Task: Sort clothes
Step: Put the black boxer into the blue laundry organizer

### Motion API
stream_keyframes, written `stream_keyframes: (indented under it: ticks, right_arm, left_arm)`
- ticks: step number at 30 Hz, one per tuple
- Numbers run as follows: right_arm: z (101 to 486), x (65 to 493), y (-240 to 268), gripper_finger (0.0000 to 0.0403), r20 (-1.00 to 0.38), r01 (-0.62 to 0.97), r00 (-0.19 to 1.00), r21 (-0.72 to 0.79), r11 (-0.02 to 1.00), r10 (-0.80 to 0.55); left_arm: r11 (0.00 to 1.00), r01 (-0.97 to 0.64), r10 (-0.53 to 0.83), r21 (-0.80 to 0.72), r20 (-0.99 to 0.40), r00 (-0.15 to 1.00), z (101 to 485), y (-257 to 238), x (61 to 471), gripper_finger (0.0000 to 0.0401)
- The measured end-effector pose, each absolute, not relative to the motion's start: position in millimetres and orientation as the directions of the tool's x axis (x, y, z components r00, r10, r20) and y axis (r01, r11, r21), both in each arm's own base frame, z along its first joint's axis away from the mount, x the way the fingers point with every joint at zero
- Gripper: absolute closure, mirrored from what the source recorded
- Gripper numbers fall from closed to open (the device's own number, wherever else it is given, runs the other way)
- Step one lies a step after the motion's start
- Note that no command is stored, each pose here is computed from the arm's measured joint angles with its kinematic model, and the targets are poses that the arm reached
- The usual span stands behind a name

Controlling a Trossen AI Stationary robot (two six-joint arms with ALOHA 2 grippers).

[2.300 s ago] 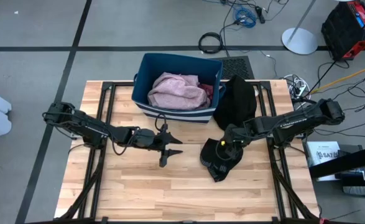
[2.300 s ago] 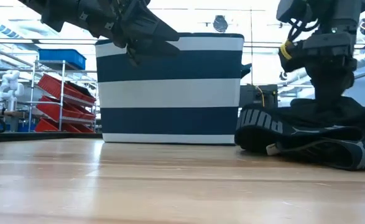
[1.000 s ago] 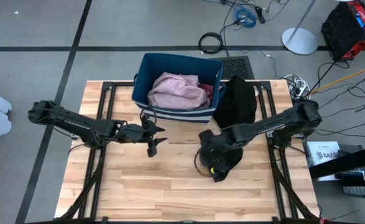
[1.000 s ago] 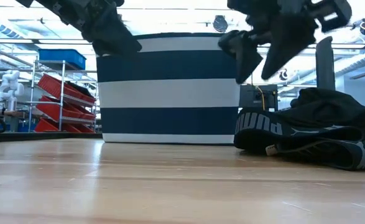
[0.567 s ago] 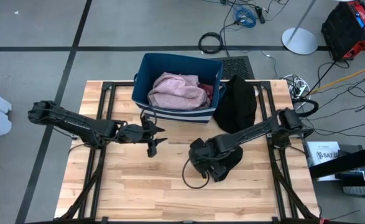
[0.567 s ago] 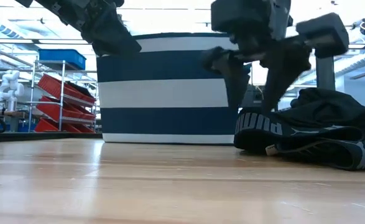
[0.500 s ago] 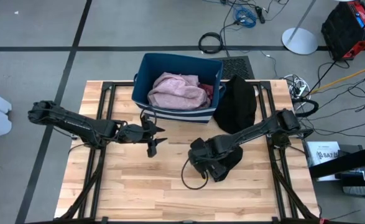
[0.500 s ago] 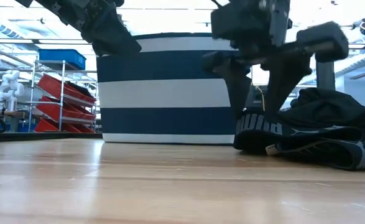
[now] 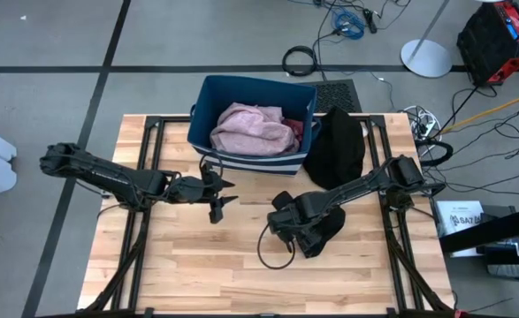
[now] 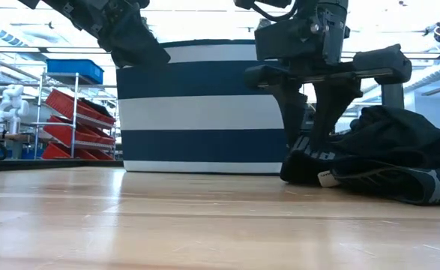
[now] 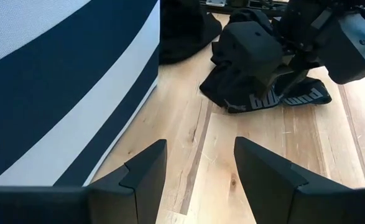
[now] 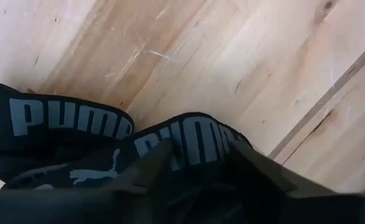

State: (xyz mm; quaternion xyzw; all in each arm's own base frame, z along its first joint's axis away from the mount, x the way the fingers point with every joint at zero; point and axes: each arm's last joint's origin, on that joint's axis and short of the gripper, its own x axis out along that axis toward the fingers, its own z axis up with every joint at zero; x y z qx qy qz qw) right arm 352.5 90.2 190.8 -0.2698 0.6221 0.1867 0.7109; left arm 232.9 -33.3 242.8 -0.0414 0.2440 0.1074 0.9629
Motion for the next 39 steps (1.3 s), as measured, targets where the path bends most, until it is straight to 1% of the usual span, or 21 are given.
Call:
stream_keyframes:
  ticks: [2,5,6,7,12,16,20,24,29,32,35,39]
  right_arm:
    - [190.7,351.9,90.1,0.0296,-0.986,-0.602,0.15,-0.149,0.785,-0.072]
    - [190.6,350.8,89.8,0.0369,-0.987,-0.602,0.139,-0.145,0.785,-0.076]
    - [190.6,350.8,89.8,0.0385,-0.987,-0.601,0.139,-0.145,0.786,-0.076]
    - [190.6,350.9,89.8,0.0392,-0.987,-0.601,0.14,-0.145,0.786,-0.075]
    - [194.3,353.3,90.4,0.0398,-0.985,-0.562,0.155,-0.148,0.814,-0.072]
    - [219.9,362.6,92.9,0.0399,-0.977,-0.526,0.205,-0.161,0.835,-0.059]
    - [263.0,370.8,95.1,0.04,-0.964,-0.493,0.261,-0.172,0.853,-0.044]
    - [315.7,370.2,94.8,0.0401,-0.949,-0.459,0.315,-0.181,0.87,-0.031]
    - [381.9,357.0,91.0,0.0402,-0.91,-0.424,0.413,-0.208,0.881,-0.016]
    - [416.9,343.7,85.7,0.0402,-0.872,-0.381,0.485,-0.272,0.884,-0.059]
    - [439.3,330.3,80.7,0.0402,-0.823,-0.326,0.561,-0.32,0.89,-0.09]
    - [456.5,310.9,71.4,0.0403,-0.765,-0.24,0.629,-0.361,0.901,-0.139]
  left_arm:
    - [0.974,-0.227,0.186,-0.027,-0.479,0.858,242.8,-33.3,232.9,0.0202]
    - [0.974,-0.227,0.186,-0.027,-0.479,0.858,242.8,-33.3,232.9,0.0202]
    - [0.974,-0.227,0.186,-0.027,-0.479,0.858,242.8,-33.3,232.9,0.0202]
    - [0.974,-0.227,0.186,-0.027,-0.479,0.858,242.8,-33.3,232.9,0.0202]
    - [0.974,-0.227,0.186,-0.027,-0.479,0.858,242.8,-33.3,232.9,0.0202]
    - [0.974,-0.227,0.186,-0.028,-0.478,0.859,242.9,-33.3,233.0,0.0202]
    - [0.974,-0.226,0.186,-0.029,-0.475,0.86,243.2,-33.3,233.1,0.0202]
    - [0.974,-0.225,0.184,-0.03,-0.474,0.861,243.2,-33.6,233.1,0.0202]
    - [0.986,-0.155,0.112,-0.061,-0.447,0.887,246.5,-38.8,234.7,0.0202]
    - [0.993,-0.099,0.067,-0.058,-0.407,0.911,250.6,-43.7,236.3,0.0202]
    - [0.998,-0.035,0.012,-0.056,-0.363,0.932,255.3,-49.0,237.5,0.0202]
    - [0.998,0.051,-0.064,-0.048,-0.318,0.946,260.0,-55.4,238.2,0.0202]
